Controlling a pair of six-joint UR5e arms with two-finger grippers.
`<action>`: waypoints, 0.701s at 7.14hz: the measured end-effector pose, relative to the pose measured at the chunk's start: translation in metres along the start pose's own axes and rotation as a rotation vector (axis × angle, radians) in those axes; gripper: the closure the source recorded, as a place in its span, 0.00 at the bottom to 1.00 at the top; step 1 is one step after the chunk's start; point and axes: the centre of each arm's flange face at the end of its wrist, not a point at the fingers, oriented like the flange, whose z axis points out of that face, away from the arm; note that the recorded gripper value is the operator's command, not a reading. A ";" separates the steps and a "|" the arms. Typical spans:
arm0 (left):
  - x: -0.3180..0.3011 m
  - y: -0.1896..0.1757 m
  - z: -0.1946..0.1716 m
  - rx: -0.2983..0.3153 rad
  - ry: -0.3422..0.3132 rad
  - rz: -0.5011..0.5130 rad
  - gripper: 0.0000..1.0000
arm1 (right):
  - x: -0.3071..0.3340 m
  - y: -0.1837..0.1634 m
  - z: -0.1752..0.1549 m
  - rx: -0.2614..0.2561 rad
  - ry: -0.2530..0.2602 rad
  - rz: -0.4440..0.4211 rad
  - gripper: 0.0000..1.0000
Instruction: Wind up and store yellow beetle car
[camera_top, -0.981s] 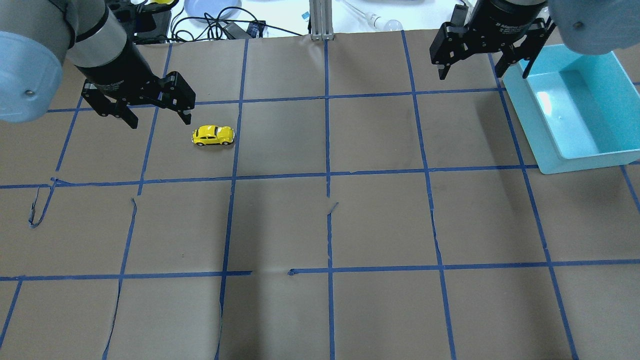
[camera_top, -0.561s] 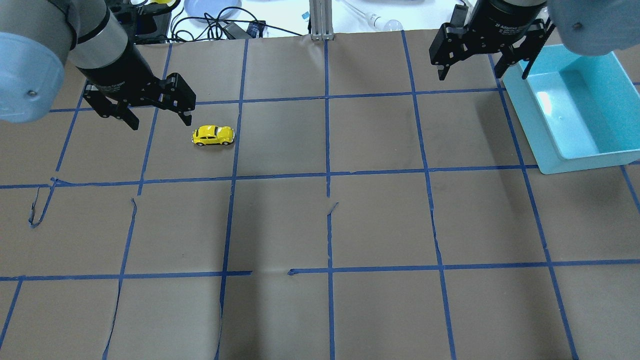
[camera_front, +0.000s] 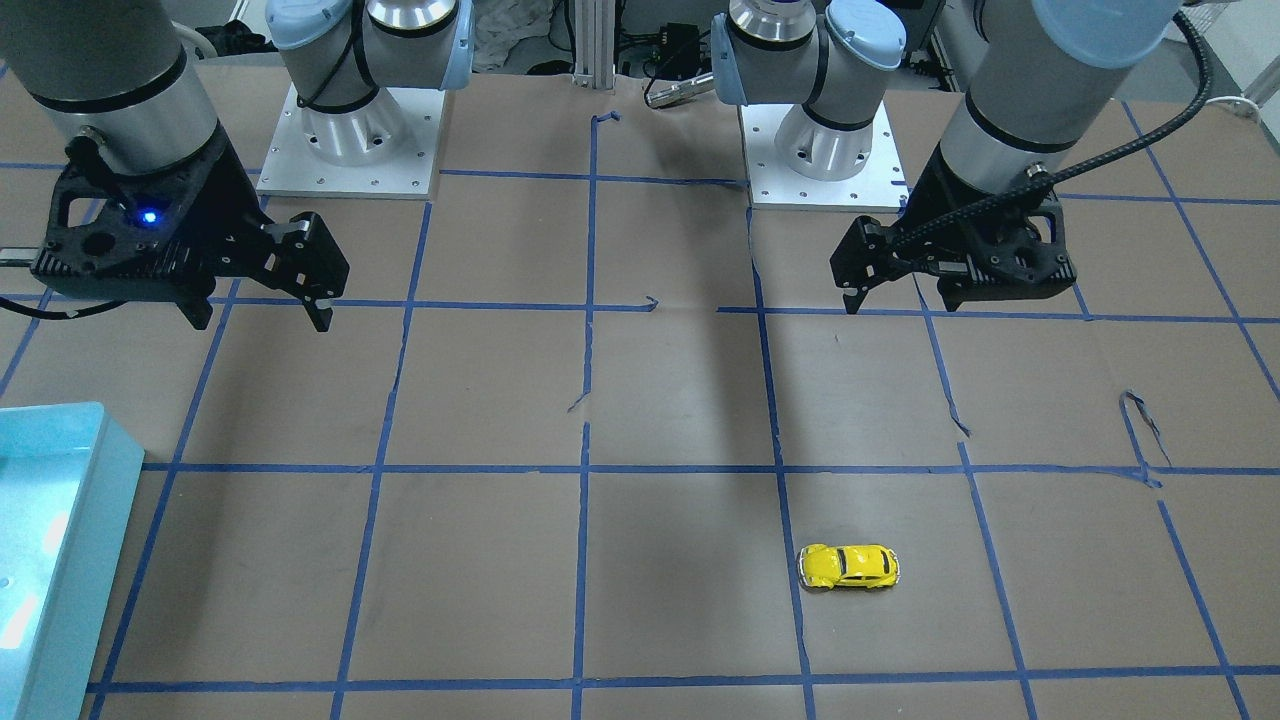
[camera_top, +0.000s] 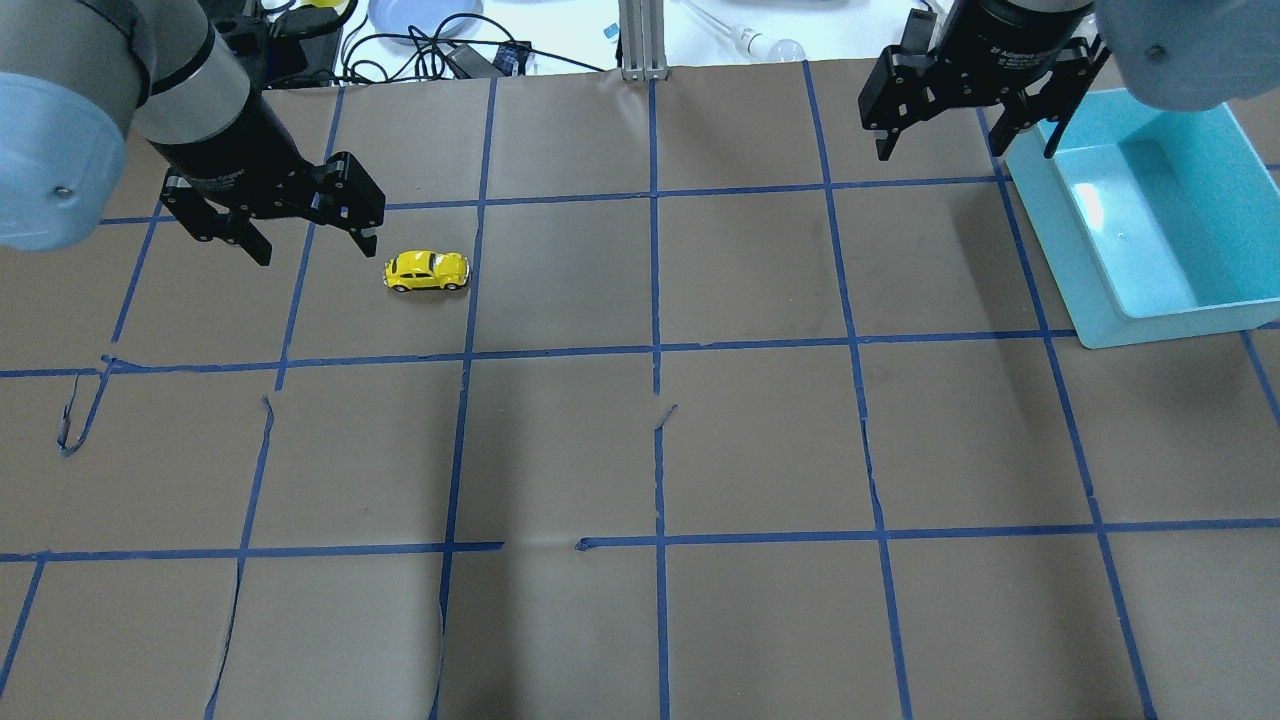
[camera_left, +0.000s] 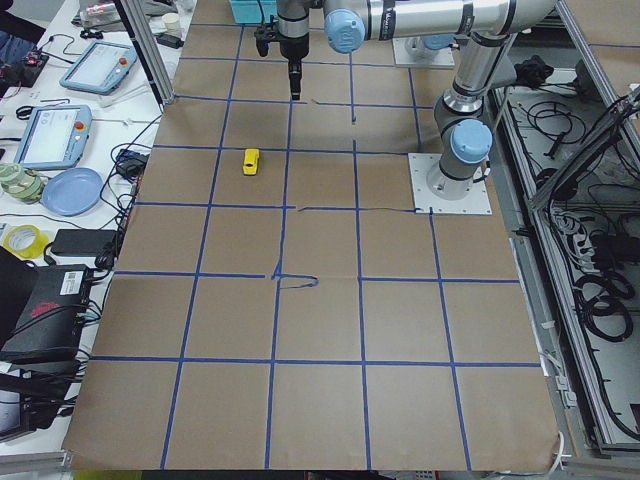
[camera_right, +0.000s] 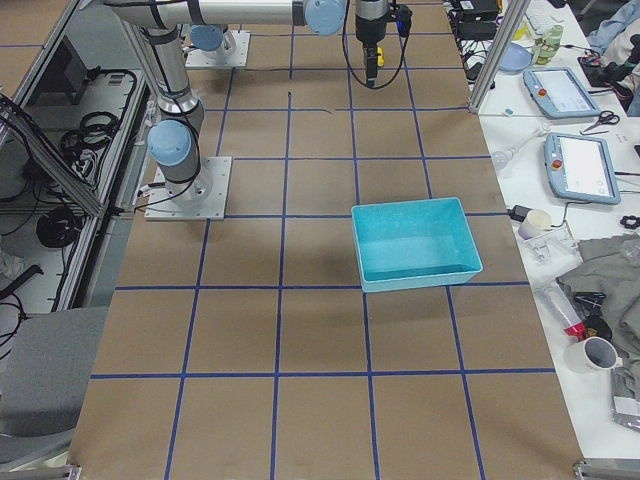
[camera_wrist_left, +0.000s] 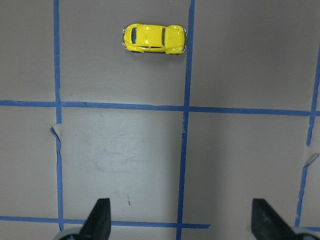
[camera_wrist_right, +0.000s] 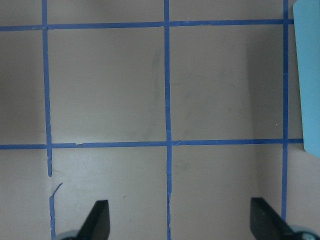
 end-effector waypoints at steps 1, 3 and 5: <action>-0.001 -0.001 0.000 0.003 -0.002 -0.003 0.00 | 0.000 0.000 0.000 0.000 0.000 0.000 0.00; -0.002 -0.002 0.000 0.005 0.000 0.003 0.00 | 0.000 0.000 0.000 0.000 0.001 0.000 0.00; -0.001 -0.001 0.000 0.007 0.002 0.011 0.00 | 0.000 0.000 0.000 0.000 0.001 0.000 0.00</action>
